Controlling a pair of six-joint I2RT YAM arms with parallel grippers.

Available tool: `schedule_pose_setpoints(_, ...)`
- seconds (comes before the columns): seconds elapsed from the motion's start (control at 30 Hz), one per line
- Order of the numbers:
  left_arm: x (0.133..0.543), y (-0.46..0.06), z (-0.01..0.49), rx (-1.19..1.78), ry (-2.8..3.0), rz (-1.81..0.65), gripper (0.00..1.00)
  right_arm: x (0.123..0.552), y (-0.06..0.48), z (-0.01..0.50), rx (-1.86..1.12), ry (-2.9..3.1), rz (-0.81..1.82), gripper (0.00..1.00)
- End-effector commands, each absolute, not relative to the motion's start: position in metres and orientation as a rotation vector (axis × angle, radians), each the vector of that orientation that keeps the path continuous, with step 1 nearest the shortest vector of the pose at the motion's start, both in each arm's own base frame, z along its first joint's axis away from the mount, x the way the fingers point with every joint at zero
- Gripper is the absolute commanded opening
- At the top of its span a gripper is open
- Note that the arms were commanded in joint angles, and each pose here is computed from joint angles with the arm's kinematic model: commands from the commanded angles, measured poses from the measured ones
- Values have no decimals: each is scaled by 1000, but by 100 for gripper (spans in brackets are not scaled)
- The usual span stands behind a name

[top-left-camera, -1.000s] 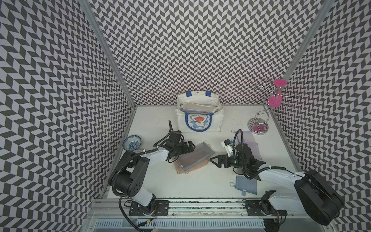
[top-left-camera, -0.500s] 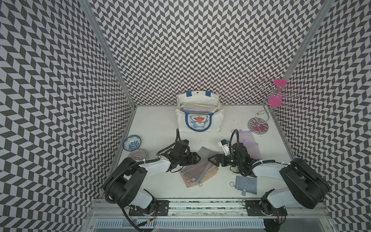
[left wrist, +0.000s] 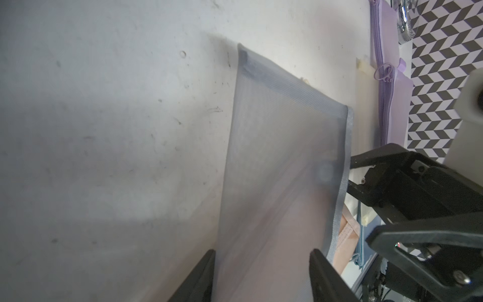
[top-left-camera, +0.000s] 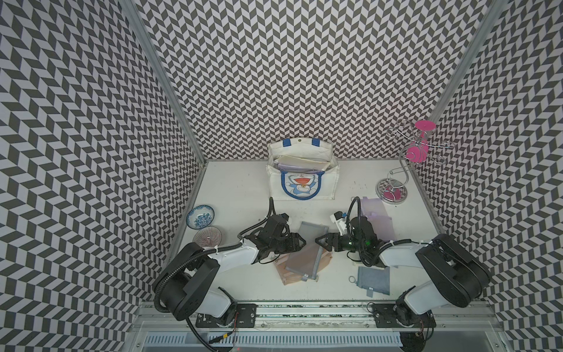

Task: Put the pencil pouch into the canvas bag
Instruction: Pick up the pencil pouch.

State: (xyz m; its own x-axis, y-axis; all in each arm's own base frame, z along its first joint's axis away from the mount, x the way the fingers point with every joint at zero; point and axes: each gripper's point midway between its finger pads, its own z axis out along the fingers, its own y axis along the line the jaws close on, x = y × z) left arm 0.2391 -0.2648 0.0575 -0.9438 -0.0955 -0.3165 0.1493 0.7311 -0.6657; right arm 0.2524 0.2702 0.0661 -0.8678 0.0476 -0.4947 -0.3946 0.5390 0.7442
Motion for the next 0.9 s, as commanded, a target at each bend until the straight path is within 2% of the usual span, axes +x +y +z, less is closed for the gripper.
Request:
schedule_pose_setpoints(0.0, 240, -274, 66, 61, 2572, -1094, 57, 263, 285, 91, -312, 2195, 1375, 69)
schedule_pose_setpoints(0.3, 241, -285, 84, 132, 2496, -1172, 51, 262, 287, 104, -337, 2145, 1404, 58)
schedule_pose_setpoints(0.37, 242, -286, 91, 156, 2462, -1181, 42, 263, 287, 107, -345, 2136, 1392, 57)
schedule_pose_setpoints(0.47, 243, -286, 103, 187, 2419, -1184, 19, 263, 286, 111, -354, 2128, 1381, 53)
schedule_pose_setpoints(0.57, 243, -288, 115, 227, 2377, -1195, 8, 263, 285, 116, -360, 2114, 1381, 49)
schedule_pose_setpoints(0.6, 243, -288, 119, 245, 2367, -1188, 1, 262, 286, 120, -369, 2105, 1384, 48)
schedule_pose_setpoints(0.63, 244, -286, 122, 259, 2363, -1171, 0, 261, 286, 124, -378, 2095, 1386, 48)
schedule_pose_setpoints(0.7, 248, -284, 134, 308, 2331, -1125, 0, 260, 285, 135, -400, 2080, 1372, 55)
schedule_pose_setpoints(0.8, 256, -279, 166, 416, 2249, -1011, 0, 264, 278, 155, -425, 2062, 1281, 78)
schedule_pose_setpoints(0.87, 266, -274, 195, 478, 2168, -911, 0, 267, 270, 169, -433, 2053, 1193, 89)
